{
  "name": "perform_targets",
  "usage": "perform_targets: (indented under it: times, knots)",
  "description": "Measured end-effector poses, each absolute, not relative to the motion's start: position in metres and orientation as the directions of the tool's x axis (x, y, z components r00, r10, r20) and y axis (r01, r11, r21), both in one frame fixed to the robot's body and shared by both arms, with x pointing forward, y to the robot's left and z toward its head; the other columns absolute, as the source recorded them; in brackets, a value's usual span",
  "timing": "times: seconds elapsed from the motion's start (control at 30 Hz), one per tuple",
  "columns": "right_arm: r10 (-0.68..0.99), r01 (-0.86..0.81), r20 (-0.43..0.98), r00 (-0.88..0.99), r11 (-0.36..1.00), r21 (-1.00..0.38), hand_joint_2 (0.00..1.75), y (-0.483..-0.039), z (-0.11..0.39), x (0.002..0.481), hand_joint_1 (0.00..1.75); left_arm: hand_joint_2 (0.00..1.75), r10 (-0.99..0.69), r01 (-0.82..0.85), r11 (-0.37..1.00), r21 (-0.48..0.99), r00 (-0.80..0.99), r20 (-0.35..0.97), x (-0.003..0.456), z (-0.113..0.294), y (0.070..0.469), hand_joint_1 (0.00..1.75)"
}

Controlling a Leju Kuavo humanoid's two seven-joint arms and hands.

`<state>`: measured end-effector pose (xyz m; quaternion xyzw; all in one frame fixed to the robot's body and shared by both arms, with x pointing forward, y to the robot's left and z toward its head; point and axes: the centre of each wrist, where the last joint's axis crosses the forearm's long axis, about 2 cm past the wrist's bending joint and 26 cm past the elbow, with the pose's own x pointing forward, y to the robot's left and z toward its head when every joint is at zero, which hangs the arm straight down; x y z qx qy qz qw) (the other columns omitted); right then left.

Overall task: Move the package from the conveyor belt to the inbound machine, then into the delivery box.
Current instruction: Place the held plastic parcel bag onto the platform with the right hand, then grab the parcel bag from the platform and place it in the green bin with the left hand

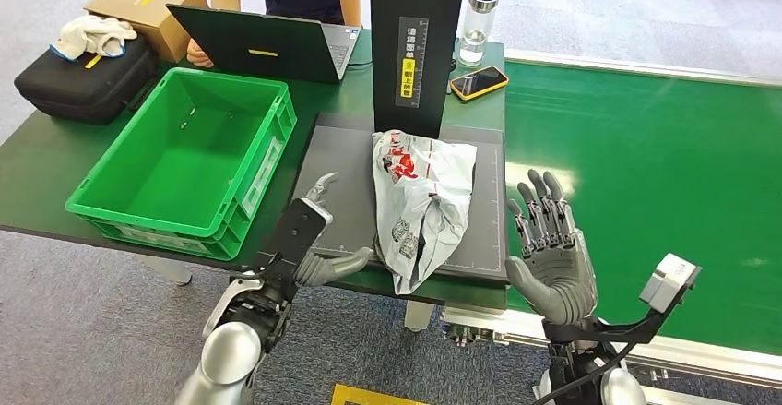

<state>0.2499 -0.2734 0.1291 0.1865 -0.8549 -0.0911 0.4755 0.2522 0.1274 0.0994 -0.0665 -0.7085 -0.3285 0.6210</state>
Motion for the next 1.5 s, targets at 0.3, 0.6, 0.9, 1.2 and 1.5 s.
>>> perform_targets:
  times: [0.3,0.6,0.9,1.2,1.5]
  knots:
    - [-0.372,-0.132,0.812,-0.449,0.927,0.351,1.75,-0.283,0.121,0.234,0.0,1.75,-0.345,0.57,0.7,0.43,-0.258,0.903,0.261,0.1,0.106,0.0]
    - [-0.29,0.077,0.878,-0.381,0.936,0.343,1.75,-0.321,0.097,0.215,0.0,1.75,-0.37,0.592,0.644,0.484,-0.312,0.875,0.27,0.106,0.095,0.0]
    - [-0.326,0.159,0.882,-0.339,0.905,0.396,1.75,-0.352,0.075,0.203,0.0,1.75,-0.409,0.579,0.584,0.569,-0.396,0.822,0.281,0.12,0.085,0.0]
    - [-0.344,0.182,0.88,-0.327,0.891,0.416,1.75,-0.357,0.067,0.201,0.0,1.75,-0.433,0.572,0.544,0.614,-0.436,0.789,0.285,0.125,0.079,0.0]
    - [-0.387,0.141,0.86,-0.332,0.881,0.451,1.75,-0.349,0.064,0.216,0.0,1.75,-0.53,0.543,0.394,0.741,-0.525,0.666,0.296,0.128,0.063,0.0]
